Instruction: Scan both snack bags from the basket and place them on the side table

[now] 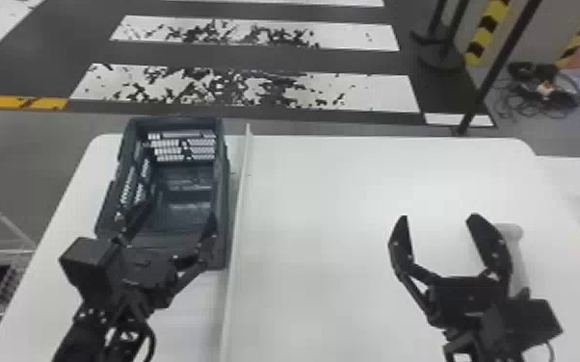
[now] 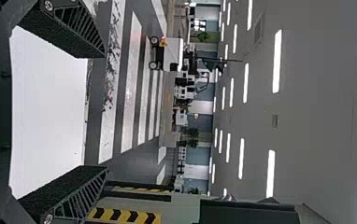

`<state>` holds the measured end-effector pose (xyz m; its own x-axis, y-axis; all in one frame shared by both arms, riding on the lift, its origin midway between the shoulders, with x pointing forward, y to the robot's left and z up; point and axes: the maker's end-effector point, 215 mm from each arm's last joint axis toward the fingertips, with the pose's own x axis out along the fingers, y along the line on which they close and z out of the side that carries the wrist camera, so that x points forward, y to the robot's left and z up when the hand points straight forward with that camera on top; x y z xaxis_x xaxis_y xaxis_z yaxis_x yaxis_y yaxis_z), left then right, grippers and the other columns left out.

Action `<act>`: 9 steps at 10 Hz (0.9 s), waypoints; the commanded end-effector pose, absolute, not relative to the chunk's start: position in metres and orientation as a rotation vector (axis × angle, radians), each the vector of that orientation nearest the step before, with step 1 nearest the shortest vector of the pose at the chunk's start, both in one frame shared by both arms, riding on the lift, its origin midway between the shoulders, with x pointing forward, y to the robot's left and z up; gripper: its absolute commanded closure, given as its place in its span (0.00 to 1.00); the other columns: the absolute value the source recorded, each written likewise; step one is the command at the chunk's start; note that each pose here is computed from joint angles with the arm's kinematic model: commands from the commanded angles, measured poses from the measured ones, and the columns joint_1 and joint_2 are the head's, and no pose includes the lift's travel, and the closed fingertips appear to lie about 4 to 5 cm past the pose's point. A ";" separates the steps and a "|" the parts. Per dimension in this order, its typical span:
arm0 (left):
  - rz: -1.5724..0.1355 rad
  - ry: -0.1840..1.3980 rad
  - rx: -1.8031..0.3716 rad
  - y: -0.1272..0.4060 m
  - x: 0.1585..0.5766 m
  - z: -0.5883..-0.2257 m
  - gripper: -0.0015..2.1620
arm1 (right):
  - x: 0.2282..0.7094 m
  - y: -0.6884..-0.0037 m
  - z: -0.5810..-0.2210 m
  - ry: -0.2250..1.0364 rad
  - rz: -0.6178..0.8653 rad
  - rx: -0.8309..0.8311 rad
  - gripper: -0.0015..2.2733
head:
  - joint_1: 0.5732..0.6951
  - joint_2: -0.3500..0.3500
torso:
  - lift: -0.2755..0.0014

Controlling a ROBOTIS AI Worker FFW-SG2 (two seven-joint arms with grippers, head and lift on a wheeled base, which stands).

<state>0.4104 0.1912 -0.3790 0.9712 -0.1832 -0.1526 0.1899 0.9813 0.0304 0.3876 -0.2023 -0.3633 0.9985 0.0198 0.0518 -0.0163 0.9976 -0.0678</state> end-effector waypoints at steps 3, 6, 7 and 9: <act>-0.187 0.152 0.044 0.191 0.411 -0.380 0.04 | 0.387 -0.202 -0.364 -0.051 0.019 -0.066 0.03 | 1.00 0.48 | 0.72; -0.191 0.158 0.042 0.189 0.411 -0.383 0.04 | 0.386 -0.202 -0.366 -0.043 0.018 -0.065 0.03 | 1.00 0.48 | 0.72; -0.191 0.156 0.042 0.189 0.412 -0.383 0.04 | 0.386 -0.202 -0.366 -0.043 0.018 -0.065 0.03 | 1.00 0.48 | 0.72; -0.193 0.156 0.041 0.188 0.412 -0.383 0.04 | 0.386 -0.202 -0.367 -0.040 0.018 -0.065 0.03 | 1.00 0.47 | 0.72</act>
<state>0.4122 0.1891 -0.3826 0.9694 -0.1873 -0.1587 0.1942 0.9806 0.0285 0.3858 -0.2019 -0.3662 0.9989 0.0198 0.0416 -0.0170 0.9977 -0.0657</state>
